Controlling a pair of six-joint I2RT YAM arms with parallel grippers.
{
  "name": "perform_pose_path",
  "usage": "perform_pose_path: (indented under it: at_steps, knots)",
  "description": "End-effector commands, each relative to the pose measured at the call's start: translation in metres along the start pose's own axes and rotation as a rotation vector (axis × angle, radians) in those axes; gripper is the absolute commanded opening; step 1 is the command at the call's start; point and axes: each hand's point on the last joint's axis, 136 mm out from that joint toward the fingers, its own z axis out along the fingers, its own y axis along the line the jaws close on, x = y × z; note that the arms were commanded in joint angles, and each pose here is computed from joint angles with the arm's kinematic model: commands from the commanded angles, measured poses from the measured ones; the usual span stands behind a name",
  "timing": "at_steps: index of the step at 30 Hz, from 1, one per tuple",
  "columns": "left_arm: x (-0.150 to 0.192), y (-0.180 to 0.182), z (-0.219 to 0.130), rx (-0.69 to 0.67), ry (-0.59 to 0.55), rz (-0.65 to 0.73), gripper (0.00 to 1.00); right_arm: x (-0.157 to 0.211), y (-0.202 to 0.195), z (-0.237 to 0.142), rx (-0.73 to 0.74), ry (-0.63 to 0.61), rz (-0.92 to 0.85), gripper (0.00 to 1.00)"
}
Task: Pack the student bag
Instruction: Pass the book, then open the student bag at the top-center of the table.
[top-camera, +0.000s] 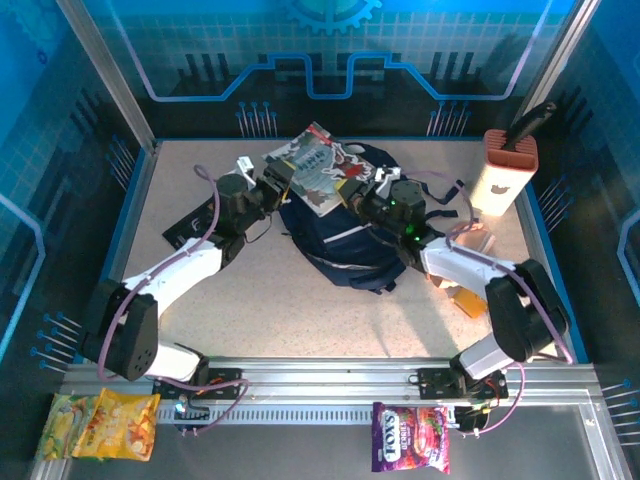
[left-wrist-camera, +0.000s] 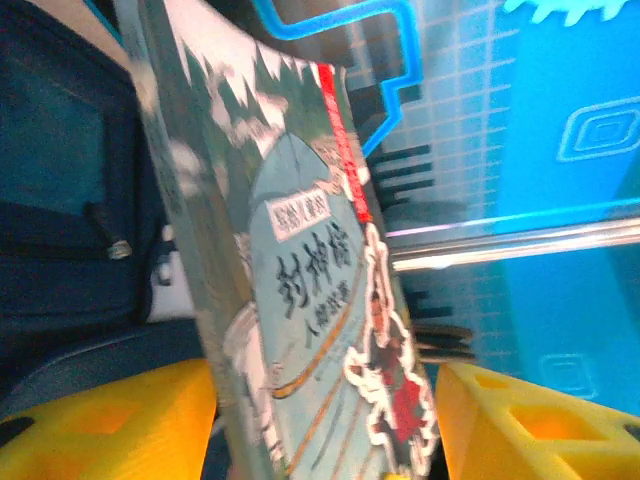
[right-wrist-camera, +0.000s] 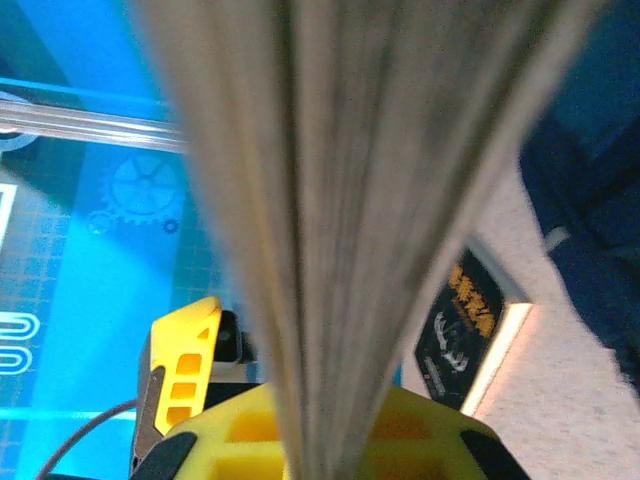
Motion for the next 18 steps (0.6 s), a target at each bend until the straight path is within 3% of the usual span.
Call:
perform_pose_path:
  at_steps: [1,6,9,18]
  knots:
    - [0.017,-0.002,-0.012,-0.098,0.081,0.284,0.71,-0.023,-0.006,-0.031,0.056,-0.076,-0.114,0.0]
    - [0.056,0.026,-0.011,-0.196,0.235,0.492,0.87,-0.043,-0.025,-0.079,0.186,-0.145,-0.199,0.0]
    - [0.081,0.032,-0.004,-0.219,0.334,0.608,0.92,-0.054,-0.035,-0.111,0.284,-0.203,-0.259,0.0]
    - [0.164,0.034,0.032,-0.272,0.621,1.048,0.9,-0.088,-0.046,-0.2,0.493,-0.383,-0.343,0.0]
